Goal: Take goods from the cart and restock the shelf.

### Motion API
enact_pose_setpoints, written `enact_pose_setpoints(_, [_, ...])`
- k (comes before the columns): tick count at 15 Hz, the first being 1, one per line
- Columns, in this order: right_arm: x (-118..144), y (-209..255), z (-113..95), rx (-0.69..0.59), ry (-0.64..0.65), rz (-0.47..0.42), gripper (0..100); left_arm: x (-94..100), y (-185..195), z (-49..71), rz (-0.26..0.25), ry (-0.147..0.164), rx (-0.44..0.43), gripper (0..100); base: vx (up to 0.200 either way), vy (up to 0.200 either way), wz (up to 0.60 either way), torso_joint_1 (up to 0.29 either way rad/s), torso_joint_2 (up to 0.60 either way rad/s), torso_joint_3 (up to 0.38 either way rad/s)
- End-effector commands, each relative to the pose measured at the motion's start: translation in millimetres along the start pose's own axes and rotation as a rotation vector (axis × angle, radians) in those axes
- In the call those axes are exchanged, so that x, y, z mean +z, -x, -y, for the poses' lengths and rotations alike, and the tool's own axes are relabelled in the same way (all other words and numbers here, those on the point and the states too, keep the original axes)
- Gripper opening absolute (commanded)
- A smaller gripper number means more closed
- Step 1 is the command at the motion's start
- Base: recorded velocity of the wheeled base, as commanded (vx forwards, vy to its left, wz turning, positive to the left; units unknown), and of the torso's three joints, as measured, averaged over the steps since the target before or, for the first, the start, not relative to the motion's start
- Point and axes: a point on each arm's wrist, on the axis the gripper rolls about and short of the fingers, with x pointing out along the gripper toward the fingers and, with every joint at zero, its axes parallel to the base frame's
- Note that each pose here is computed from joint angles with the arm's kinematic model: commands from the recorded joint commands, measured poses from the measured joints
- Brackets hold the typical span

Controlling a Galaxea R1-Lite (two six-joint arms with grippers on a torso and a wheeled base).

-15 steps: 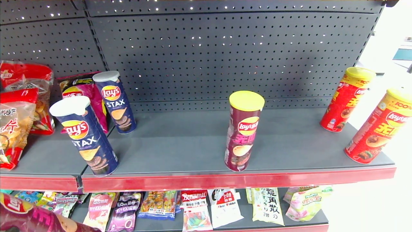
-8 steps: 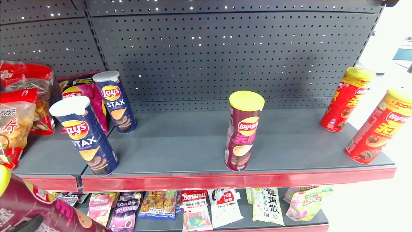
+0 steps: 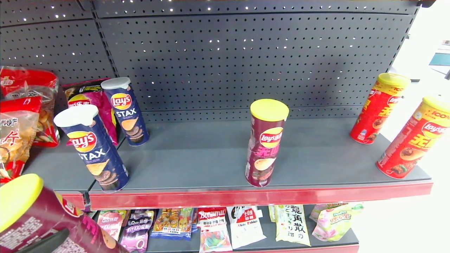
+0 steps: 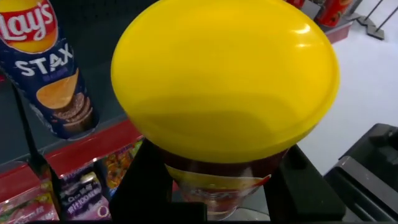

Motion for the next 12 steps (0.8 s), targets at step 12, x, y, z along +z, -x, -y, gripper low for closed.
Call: enact_pose_setpoints(12, [0, 0, 0, 0.000, 0.000, -0.002, 100, 49.7, -131, -42.0, -0.004, -0.056, -0.069, 0, 0.000, 0.000, 0.00, 0.000, 0.00, 0.000])
